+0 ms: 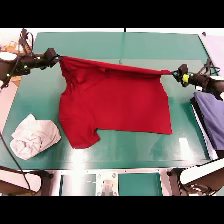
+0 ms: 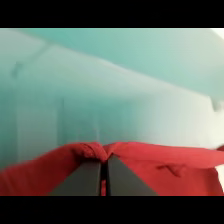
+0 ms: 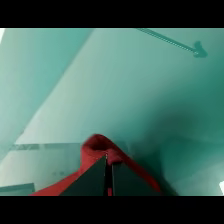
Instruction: Fold the shirts.
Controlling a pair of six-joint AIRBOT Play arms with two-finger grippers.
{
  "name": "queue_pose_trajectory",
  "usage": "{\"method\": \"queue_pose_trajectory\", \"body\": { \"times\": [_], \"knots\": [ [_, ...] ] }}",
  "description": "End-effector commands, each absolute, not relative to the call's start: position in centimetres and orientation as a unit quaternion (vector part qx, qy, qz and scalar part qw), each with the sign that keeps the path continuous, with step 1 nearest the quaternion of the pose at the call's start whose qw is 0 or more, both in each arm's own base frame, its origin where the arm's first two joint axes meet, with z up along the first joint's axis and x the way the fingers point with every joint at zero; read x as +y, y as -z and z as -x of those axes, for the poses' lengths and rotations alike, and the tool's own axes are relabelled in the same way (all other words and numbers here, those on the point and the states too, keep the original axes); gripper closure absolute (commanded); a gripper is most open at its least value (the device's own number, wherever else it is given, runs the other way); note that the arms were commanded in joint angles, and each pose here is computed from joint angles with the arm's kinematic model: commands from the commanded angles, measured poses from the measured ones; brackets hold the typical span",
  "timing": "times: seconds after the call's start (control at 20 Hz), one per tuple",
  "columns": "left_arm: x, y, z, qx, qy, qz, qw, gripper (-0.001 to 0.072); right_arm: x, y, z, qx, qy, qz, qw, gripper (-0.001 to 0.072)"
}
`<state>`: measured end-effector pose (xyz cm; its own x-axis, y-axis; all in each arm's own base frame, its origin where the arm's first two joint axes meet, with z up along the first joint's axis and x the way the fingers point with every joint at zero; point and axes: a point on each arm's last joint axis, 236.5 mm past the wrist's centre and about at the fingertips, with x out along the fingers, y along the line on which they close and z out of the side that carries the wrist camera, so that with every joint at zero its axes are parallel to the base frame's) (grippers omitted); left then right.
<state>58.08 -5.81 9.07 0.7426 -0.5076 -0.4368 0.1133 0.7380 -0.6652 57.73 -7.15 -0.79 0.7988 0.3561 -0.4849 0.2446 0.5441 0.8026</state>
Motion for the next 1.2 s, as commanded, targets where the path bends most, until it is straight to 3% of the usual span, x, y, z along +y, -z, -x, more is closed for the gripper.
{"method": "queue_pose_trajectory", "body": {
  "times": [0.0, 0.3, 0.4, 0.6, 1.0, 1.15],
  "knots": [
    [-4.3, -11.0, -60.3, 0.267, 0.155, 0.310, 0.899, 0.0689, -6.6, -2.3, -61.6, 0.283, -0.062, -0.472, 0.832, 0.0698],
    [-4.2, -9.8, -59.7, 0.291, 0.160, 0.272, 0.903, 0.0689, -7.2, -6.2, -63.1, 0.251, -0.071, -0.454, 0.852, 0.0699],
    [-4.0, -7.6, -58.2, 0.341, 0.159, 0.246, 0.894, 0.0689, -6.6, -4.4, -61.4, 0.301, -0.086, -0.426, 0.849, 0.0699],
    [-0.7, -1.7, -54.3, 0.460, 0.100, 0.162, 0.867, 0.0689, -5.8, 2.2, -55.5, 0.445, -0.067, -0.406, 0.796, 0.0700],
    [-3.5, 5.8, -49.1, 0.597, 0.143, 0.139, 0.777, 0.0689, -2.9, 5.5, -48.9, 0.502, -0.061, -0.419, 0.754, 0.0698],
    [-3.6, 6.0, -48.6, 0.607, 0.144, 0.139, 0.769, 0.0688, -2.4, 6.2, -48.2, 0.513, -0.063, -0.423, 0.744, 0.0698]
  ]
}}
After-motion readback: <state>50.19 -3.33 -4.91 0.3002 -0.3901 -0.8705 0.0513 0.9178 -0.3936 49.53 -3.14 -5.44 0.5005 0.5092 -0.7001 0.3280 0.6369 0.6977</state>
